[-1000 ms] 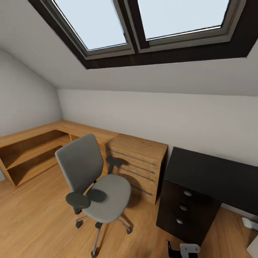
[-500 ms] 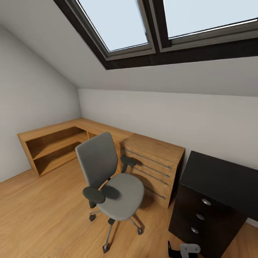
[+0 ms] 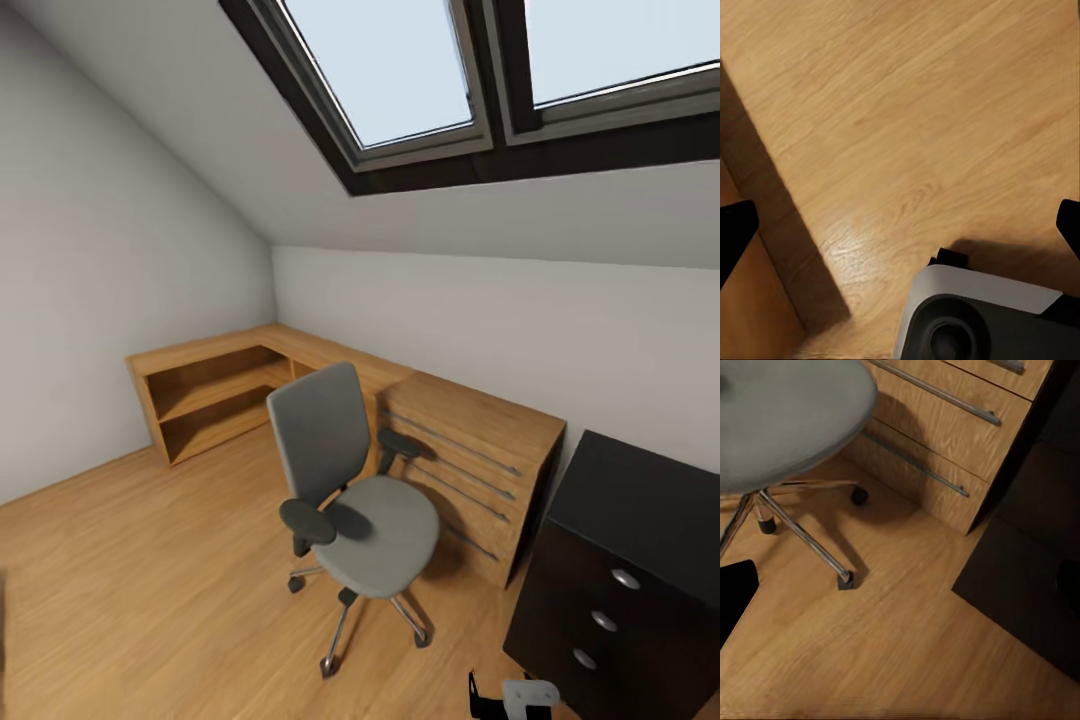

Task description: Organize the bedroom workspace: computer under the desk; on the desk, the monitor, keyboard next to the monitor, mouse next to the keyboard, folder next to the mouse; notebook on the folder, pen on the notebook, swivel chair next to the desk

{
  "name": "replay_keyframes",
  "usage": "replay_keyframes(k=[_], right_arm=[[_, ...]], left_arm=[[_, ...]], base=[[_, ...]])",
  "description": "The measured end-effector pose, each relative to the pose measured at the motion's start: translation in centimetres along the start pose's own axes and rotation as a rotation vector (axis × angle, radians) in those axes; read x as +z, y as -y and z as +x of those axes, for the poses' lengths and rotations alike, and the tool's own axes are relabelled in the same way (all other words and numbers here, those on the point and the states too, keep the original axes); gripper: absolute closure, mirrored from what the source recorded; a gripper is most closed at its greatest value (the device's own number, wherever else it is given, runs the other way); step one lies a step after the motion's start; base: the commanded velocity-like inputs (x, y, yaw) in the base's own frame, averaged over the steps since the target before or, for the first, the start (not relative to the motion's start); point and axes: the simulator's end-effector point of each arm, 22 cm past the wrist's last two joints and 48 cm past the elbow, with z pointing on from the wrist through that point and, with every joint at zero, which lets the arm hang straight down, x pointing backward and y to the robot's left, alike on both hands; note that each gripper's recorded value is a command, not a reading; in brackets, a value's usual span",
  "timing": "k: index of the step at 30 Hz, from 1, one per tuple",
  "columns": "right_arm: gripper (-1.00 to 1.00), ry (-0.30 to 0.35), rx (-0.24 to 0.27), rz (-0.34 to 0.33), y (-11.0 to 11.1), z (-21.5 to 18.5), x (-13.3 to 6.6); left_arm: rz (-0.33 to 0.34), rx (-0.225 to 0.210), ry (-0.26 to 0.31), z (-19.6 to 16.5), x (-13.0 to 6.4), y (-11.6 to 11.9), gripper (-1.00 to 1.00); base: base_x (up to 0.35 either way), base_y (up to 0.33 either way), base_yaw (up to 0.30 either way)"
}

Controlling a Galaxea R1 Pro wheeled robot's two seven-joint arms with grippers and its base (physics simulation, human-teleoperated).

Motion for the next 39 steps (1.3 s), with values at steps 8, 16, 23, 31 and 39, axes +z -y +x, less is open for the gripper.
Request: replay_keyframes(k=[8, 16, 23, 31, 39], right_arm=[[-1.00, 0.001, 0.000, 0.000, 0.00, -0.03, -0.03], [-1.00, 0.002, 0.000, 0.000, 0.02, -0.05, -0.03], [-1.00, 0.007, -0.005, -0.011, -0.23, -0.15, -0.03], [-1.00, 0.006, 0.001, -0.010, -0.39, -0.13, -0.06], [-1.00, 0.004, 0.001, -0.009, -0.38, -0.09, -0.06]], left_arm=[[0.001, 0.001, -0.001, 0.04, -0.02, 0.00, -1.00], [0.001, 0.000, 0.000, 0.00, -0.03, 0.02, -1.00], [0.000, 0.000, 0.002, -0.02, -0.03, 0.00, -1.00], [0.000, -0.001, 0.002, 0.00, -0.03, -0.01, -1.00], [0.004, 0.000, 0.006, -0.09, -0.06, 0.15, -1.00]], base=[[-0.164, -0.146, 0.287], [-0.009, -0.049, 0.279], [-0.001, -0.003, 0.154], [0.000, 0.000, 0.210], [0.000, 0.000, 0.283]])
